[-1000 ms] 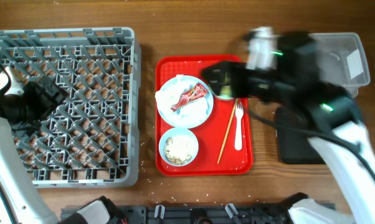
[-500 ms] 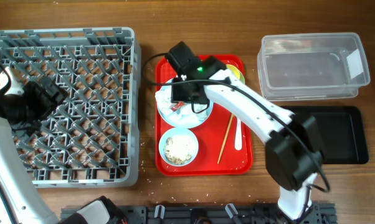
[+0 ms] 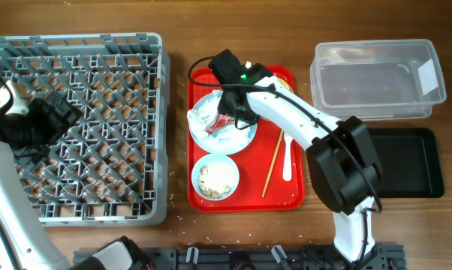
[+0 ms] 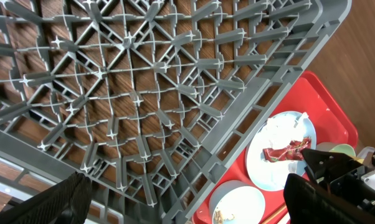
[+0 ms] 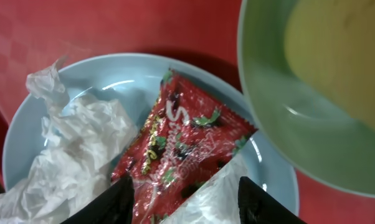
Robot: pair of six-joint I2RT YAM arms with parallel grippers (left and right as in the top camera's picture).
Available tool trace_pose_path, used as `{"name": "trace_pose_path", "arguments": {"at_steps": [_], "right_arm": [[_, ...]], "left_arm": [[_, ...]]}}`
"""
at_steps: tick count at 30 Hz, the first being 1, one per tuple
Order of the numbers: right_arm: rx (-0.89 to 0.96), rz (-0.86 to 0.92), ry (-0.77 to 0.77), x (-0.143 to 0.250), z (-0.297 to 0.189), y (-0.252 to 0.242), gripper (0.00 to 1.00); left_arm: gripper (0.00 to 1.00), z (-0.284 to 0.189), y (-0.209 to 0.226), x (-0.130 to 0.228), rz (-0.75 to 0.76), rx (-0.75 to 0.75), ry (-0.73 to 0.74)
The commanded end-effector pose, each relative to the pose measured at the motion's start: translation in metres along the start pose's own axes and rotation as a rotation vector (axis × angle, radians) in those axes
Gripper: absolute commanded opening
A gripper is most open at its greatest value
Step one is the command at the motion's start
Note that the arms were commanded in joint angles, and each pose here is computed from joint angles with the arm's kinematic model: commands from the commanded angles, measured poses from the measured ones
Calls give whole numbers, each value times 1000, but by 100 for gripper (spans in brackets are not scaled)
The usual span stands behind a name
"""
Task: Sort waste into correct bins and load items into the dishwasher rack
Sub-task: 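Reach the right gripper to the plate and grasp the red wrapper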
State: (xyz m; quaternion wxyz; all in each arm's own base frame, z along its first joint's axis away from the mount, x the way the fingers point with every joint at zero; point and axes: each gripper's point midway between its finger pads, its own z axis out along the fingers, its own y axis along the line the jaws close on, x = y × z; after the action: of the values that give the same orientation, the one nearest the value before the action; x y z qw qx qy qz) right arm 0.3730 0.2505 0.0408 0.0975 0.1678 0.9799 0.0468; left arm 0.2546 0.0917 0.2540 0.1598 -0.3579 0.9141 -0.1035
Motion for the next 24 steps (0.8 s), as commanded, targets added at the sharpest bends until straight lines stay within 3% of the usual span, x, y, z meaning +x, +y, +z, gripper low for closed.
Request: {"name": "trace_pose_path", "arguments": {"at_steps": [1, 15, 21, 24], "right_arm": [[-34, 31, 69, 13, 10, 6, 54], [3, 59, 119, 28, 26, 0, 54], [-20, 61, 104, 24, 26, 5, 34], [-20, 59, 104, 24, 26, 5, 29]], "left_arm": [[100, -6, -1, -2, -4, 6, -22], [100, -6, -1, -2, -4, 6, -22], [100, -6, -1, -2, -5, 6, -22], [100, -6, -1, -2, -5, 6, -22]]}}
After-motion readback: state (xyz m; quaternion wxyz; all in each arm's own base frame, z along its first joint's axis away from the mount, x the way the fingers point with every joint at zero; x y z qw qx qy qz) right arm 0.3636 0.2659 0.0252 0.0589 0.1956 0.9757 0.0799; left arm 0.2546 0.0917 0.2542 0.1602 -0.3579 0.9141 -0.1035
